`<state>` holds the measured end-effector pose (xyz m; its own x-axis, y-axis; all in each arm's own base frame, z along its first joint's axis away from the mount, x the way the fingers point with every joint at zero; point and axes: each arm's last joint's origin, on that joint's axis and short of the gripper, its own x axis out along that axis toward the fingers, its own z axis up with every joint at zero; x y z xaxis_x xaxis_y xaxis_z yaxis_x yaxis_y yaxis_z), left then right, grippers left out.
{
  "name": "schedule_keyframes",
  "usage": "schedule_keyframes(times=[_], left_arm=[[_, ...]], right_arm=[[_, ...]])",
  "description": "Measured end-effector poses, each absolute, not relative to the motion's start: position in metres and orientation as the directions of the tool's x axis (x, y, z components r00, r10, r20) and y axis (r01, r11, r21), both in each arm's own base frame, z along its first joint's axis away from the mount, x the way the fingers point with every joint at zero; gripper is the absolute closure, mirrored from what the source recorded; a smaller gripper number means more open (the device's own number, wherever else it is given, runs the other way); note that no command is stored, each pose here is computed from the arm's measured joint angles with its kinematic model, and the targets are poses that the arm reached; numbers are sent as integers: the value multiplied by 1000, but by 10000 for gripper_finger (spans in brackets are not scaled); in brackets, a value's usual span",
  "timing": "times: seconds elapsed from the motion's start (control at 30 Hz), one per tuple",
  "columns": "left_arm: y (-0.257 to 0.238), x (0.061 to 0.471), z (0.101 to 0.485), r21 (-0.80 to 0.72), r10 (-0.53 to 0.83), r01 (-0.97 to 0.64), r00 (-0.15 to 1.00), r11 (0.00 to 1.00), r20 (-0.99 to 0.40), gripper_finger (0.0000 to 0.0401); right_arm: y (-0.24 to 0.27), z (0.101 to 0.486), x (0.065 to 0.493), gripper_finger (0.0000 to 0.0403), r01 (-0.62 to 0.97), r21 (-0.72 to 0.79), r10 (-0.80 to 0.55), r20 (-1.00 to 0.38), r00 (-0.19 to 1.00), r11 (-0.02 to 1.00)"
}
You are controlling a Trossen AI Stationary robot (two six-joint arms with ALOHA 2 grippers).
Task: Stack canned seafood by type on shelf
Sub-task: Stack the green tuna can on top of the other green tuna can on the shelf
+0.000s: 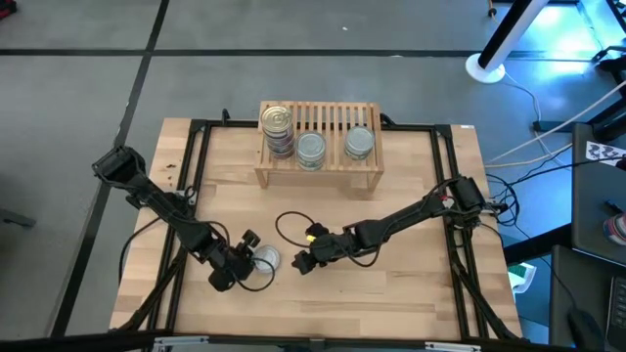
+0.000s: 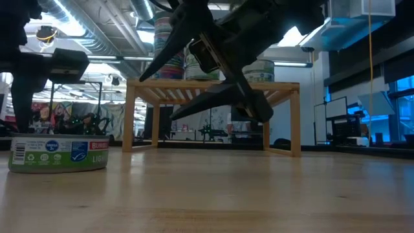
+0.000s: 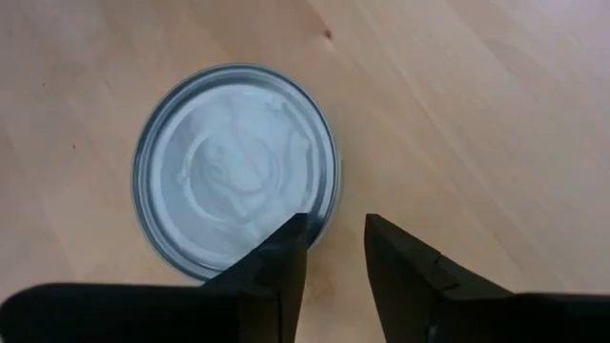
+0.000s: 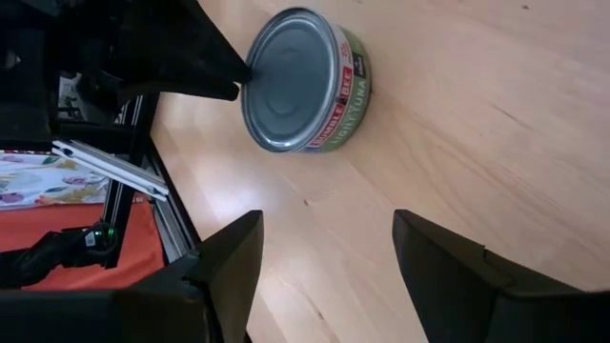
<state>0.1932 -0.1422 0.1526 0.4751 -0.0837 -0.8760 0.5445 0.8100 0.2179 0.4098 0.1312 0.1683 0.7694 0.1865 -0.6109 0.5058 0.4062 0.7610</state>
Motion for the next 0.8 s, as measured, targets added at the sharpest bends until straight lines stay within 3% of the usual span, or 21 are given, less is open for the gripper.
schedule_keyframes(times=[0.3,0.57,0.8], left_arm=[[-142,194,151,265,-50,550,491,792,-870,302],[-143,200,141,376,42,571,512,730,-858,302],[-141,201,140,471,102,587,551,659,-829,311]], right_arm=[[131,168,410,166,507,761,181,-610,771,405],[129,169,410,166,553,779,126,-606,785,296],[129,169,410,166,555,780,126,-606,786,288]])
